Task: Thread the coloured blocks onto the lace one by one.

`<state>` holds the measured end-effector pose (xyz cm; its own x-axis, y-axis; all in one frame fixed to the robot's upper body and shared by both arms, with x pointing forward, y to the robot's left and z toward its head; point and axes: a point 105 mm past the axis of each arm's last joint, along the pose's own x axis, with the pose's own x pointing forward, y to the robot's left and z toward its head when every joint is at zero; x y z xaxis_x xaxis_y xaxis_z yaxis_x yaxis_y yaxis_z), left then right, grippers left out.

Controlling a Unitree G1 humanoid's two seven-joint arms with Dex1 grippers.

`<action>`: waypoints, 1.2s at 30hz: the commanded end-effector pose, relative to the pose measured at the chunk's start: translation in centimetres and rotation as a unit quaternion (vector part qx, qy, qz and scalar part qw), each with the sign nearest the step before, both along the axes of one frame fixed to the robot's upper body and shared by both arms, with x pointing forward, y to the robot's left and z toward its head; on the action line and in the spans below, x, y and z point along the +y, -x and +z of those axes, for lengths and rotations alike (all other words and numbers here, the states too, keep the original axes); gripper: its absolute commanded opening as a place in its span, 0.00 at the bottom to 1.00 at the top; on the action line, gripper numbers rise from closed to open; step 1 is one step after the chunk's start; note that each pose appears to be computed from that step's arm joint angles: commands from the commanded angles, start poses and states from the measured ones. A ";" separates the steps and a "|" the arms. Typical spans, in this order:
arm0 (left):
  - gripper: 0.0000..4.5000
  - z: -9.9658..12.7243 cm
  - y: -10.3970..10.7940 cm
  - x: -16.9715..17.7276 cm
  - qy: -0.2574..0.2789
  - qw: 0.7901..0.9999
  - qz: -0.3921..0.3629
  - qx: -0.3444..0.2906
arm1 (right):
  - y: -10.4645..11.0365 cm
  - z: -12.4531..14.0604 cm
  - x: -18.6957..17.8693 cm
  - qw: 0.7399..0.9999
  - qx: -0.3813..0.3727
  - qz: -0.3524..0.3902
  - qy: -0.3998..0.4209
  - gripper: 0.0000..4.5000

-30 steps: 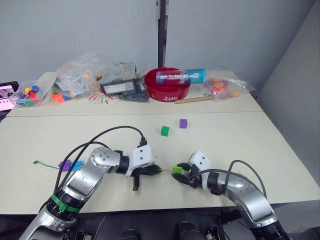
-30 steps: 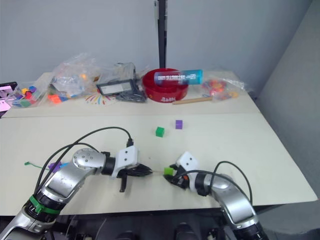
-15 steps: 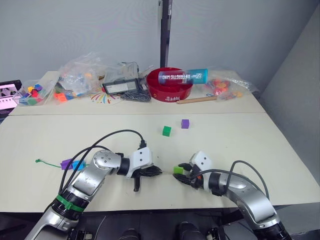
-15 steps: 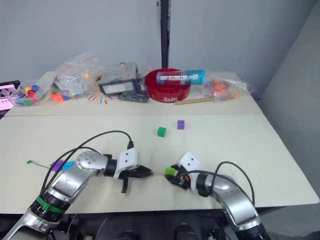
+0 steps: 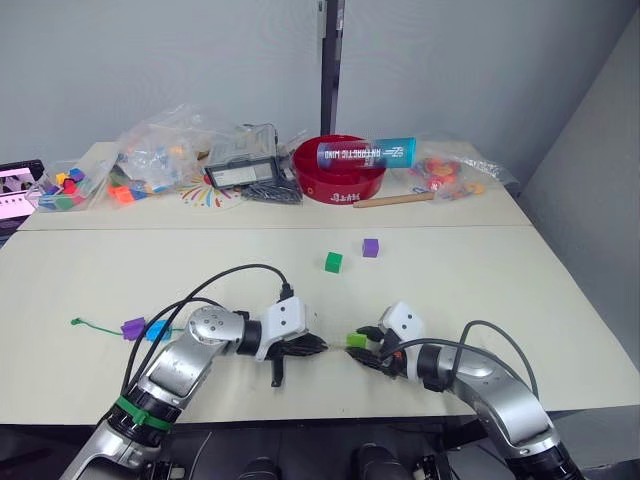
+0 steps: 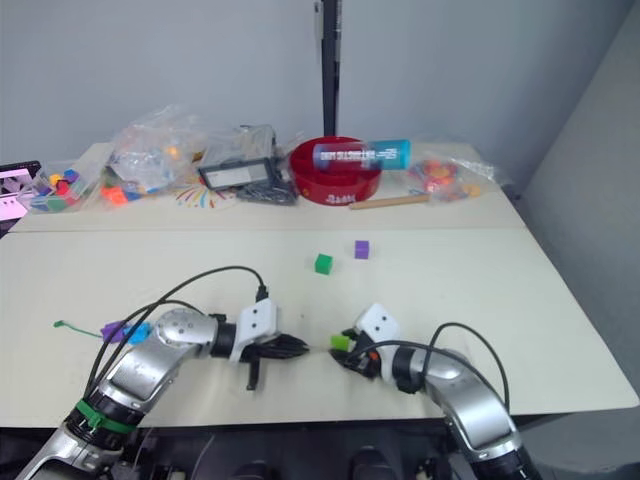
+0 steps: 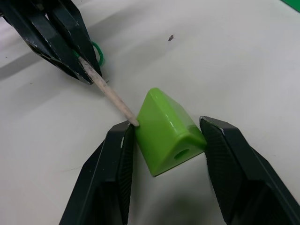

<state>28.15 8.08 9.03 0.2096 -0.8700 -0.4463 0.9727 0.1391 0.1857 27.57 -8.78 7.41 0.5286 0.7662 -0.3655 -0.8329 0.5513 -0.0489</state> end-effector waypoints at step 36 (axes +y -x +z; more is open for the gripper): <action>0.00 2.3 -0.8 -0.9 0.012 1.000 0.005 -0.027 | 0.7 -1.3 0.4 0.999 0.036 0.010 0.009 0.38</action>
<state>28.89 6.84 10.40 0.2253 -0.8762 -0.4259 0.9667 0.1466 0.2099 27.55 -8.61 7.49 0.5228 0.7670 -0.3719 -0.8358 0.5470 -0.0470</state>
